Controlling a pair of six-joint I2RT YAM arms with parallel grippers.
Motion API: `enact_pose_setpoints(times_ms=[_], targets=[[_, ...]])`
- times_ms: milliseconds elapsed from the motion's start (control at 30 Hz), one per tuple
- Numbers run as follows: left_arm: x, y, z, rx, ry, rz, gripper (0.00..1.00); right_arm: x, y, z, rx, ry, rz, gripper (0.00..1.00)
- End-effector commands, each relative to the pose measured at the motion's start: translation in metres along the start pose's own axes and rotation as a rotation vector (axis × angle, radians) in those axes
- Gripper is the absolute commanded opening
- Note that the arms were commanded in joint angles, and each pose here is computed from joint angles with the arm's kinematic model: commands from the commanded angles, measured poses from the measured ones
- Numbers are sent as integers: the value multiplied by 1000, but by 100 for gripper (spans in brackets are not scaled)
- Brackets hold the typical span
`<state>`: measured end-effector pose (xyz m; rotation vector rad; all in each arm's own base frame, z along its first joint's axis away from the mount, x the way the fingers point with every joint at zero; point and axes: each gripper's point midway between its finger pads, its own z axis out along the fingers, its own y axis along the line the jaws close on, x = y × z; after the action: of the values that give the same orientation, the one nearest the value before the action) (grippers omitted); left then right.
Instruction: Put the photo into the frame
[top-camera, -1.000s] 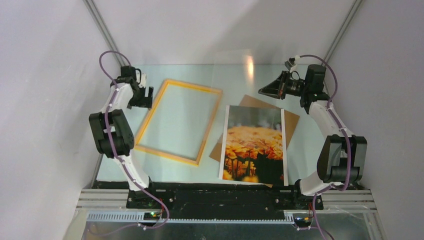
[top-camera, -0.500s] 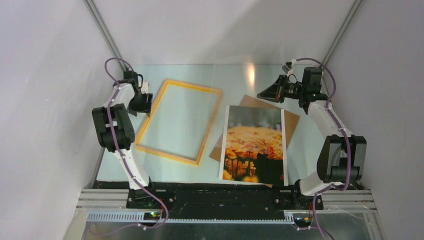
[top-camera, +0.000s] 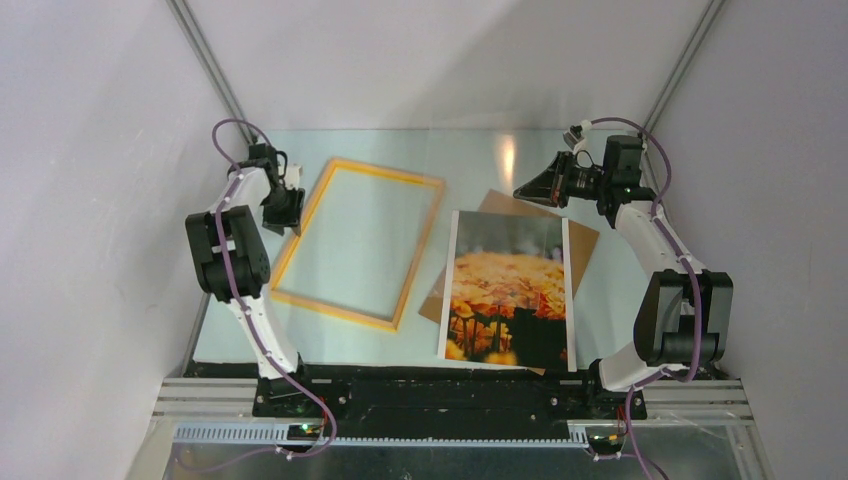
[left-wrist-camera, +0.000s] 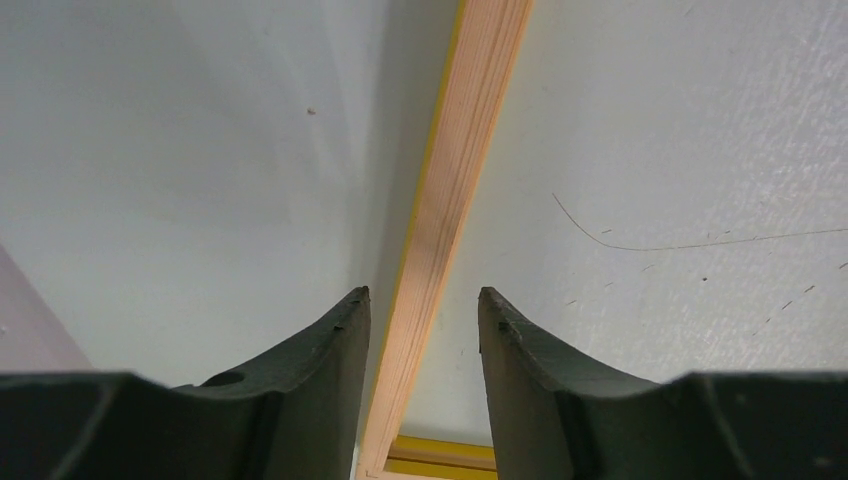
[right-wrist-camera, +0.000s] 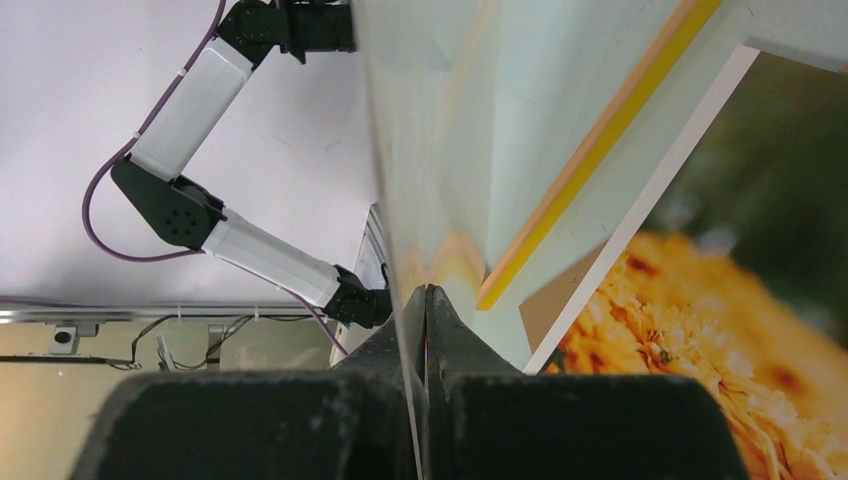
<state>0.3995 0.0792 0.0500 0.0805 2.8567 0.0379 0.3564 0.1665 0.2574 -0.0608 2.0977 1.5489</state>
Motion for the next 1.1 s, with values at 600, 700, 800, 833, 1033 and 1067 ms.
enact_pose_setpoints(times_ms=[600,700,800,833,1033,1067], targets=[[24,-18,22,98,71,-3,29,-12,14,0,-16,-17,-72,0],[25,-21,22,110,70,-10,23,-12,14,0,-15,-16,-72,0],[28,-26,21,129,74,-33,20,-12,13,0,-12,-17,-71,0],[27,-30,19,147,67,-39,18,-12,12,0,-10,-17,-70,0],[37,-56,11,249,66,-117,3,-15,6,4,-7,-21,-52,0],[38,-61,9,271,66,-139,1,-16,5,4,-9,-21,-48,0]])
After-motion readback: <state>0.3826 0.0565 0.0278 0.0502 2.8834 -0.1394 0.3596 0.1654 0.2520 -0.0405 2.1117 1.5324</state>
